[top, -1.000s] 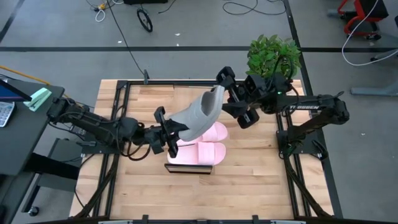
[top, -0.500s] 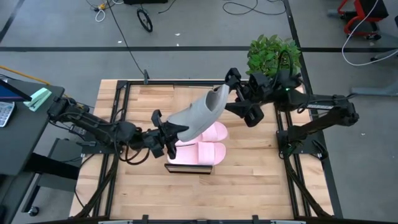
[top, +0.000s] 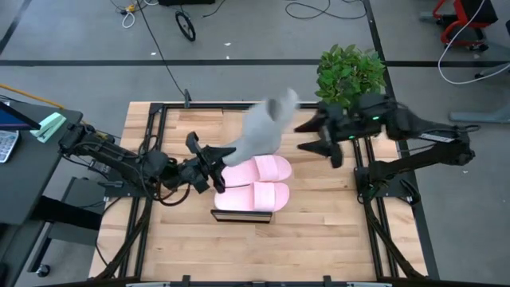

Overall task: Pick and place slides into the shelf
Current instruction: Put the gray slides on top of the shelf

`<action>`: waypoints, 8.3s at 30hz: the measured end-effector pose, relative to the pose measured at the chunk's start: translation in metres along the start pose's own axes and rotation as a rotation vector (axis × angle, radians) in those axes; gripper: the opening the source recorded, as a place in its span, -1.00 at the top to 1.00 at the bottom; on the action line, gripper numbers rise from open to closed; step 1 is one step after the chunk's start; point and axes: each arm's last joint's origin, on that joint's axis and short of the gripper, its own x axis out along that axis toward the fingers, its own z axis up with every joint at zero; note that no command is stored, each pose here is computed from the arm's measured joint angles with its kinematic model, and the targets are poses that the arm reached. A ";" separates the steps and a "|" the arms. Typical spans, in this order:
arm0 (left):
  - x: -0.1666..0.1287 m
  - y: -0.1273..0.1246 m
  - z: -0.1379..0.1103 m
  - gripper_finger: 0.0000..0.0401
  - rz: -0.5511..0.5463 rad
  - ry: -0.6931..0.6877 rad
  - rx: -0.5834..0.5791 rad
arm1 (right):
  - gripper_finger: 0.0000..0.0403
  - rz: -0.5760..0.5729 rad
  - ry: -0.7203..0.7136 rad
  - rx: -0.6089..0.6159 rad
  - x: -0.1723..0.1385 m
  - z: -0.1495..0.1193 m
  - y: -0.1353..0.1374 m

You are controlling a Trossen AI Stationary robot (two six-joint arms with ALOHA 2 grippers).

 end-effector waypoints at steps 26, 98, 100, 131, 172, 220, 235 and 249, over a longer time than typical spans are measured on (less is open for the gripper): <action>-0.031 0.058 -0.007 0.74 -0.316 0.261 0.228 | -0.34 0.016 0.332 0.039 -0.010 -0.038 0.034; 0.029 0.055 -0.114 0.74 -0.847 0.664 0.926 | -0.20 0.034 0.370 -0.134 0.016 -0.051 0.052; 0.028 0.053 -0.110 0.74 -0.849 0.640 0.925 | -0.18 0.032 0.369 -0.125 0.016 -0.050 0.052; 0.039 0.057 -0.108 0.74 -0.797 0.480 0.823 | -0.13 -0.007 0.356 -0.228 0.016 -0.050 0.051; 0.048 0.053 -0.190 0.74 -0.754 0.195 0.123 | -0.12 -0.088 0.347 -0.308 0.015 -0.049 0.048; 0.069 0.015 -0.241 0.74 -0.755 0.236 0.240 | -0.12 -0.098 0.340 -0.245 0.016 -0.049 0.048; 0.061 0.034 -0.214 0.74 -0.695 0.245 0.280 | -0.12 -0.099 0.343 -0.245 0.015 -0.049 0.048; 0.041 0.050 -0.220 0.74 -0.744 0.424 0.281 | -0.12 -0.098 0.340 -0.245 0.015 -0.049 0.048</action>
